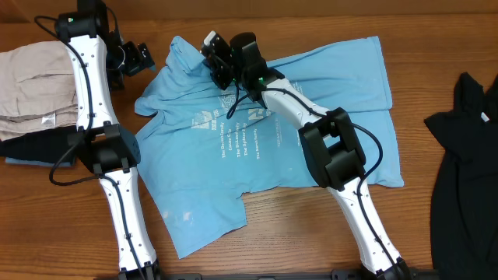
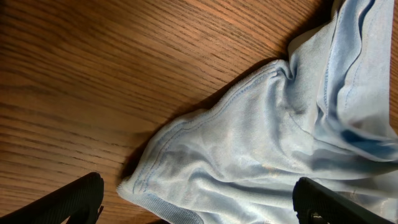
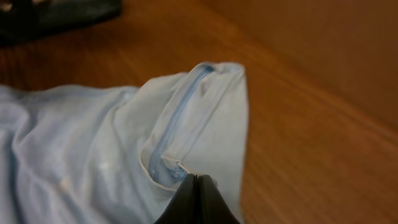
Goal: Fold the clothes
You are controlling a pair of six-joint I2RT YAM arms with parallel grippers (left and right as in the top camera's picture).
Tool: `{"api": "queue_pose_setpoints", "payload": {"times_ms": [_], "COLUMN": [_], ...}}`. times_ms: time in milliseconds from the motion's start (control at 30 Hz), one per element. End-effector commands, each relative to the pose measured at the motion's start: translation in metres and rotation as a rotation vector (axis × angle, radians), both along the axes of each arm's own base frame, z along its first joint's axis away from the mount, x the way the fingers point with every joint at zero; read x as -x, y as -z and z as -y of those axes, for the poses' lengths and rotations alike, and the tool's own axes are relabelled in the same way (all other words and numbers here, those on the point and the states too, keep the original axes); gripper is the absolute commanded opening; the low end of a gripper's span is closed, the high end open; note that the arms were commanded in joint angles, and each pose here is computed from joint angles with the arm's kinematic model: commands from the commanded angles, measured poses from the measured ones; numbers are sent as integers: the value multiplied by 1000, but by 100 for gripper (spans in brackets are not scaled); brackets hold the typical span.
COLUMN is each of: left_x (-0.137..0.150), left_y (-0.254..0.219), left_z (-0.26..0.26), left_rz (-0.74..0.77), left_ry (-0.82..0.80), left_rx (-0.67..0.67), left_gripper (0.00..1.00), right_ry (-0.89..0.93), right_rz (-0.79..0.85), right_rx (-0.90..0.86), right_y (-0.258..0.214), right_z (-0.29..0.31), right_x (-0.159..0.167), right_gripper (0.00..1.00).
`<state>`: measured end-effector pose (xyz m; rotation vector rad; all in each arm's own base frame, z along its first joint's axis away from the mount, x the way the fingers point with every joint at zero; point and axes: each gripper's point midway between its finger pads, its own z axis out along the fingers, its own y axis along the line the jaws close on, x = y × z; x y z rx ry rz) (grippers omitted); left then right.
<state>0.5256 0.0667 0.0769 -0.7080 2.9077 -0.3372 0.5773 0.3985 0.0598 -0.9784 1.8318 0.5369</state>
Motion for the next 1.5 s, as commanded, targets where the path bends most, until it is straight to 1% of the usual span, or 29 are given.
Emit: {"api": "queue_pose_setpoints", "payload": {"times_ms": [0,100,200,300,400,433,533,567,600,633,667,700,733,767,833,867,900,933,967,1000,1067,1100,1167,1267,1333,1400,1433,1467], "left_x": [-3,-3,-3,-3,-3,-3,-3,-3,-3,-3,-3,-3,-3,-3,-3,-3,-3,-3,-3,-3,-3,-3,-3,-6,-28,-52,-48,-31], "left_y": [-5,-5,-5,-5,-5,-5,-5,-5,-5,-5,-5,-5,-5,-5,-5,-5,-5,-5,-5,-5,-5,-5,-5,-6,-11,-19,-18,-15], "left_z": [7,7,7,7,7,7,7,7,7,7,7,7,7,7,7,7,7,7,7,7,7,7,7,7,2,-2,5,17], "left_rz": [19,19,19,19,19,19,19,19,19,19,19,19,19,19,19,19,19,19,19,19,19,19,19,31,126,231,217,161], "left_ry": [5,5,5,5,5,5,5,5,5,5,5,5,5,5,5,5,5,5,5,5,5,5,5,5,7,7,19,85], "left_rx": [13,13,13,13,13,13,13,13,13,13,13,13,13,13,13,13,13,13,13,13,13,13,13,12,-7,-27,9,60], "left_gripper": [100,100,100,100,100,100,100,100,100,100,100,100,100,100,100,100,100,100,100,100,100,100,100,100,100,100,100,100], "right_ry": [105,131,214,254,282,296,305,307,307,308,326,417,446,479,538,574,593,632,679,738,856,884,967,1058,1122,1217,1260,1284], "right_rz": [75,121,187,205,214,212,226,237,250,267,275,264,249,222,141,66,27,-44,-107,-161,-281,-311,-406,-556,-710,-859,-930,-964], "right_rx": [13,-9,-17,-21,-24,-21,-29,-36,-44,-55,-86,-189,-235,-282,-290,-238,-210,-162,-135,-135,-119,-103,-61,-5,48,47,50,52], "right_y": [-14,-25,-38,-42,-39,-31,-24,-23,-25,-30,-36,-58,-71,-89,-118,-134,-142,-160,-176,-187,-211,-215,-225,-214,-193,-180,-175,-171], "right_z": [8,15,33,53,70,79,85,84,84,84,84,97,103,114,140,161,173,200,227,250,309,325,373,416,444,468,480,491], "right_x": [-23,-34,-53,-66,-76,-81,-86,-88,-89,-90,-92,-101,-106,-112,-119,-117,-112,-100,-86,-75,-38,-27,13,56,90,123,140,148], "right_gripper": [4,4,4,4,4,4,4,6,15,38,41,45,46,55,61,70,81,95,100,100,100,100,100,100,100,100,100,100]}}
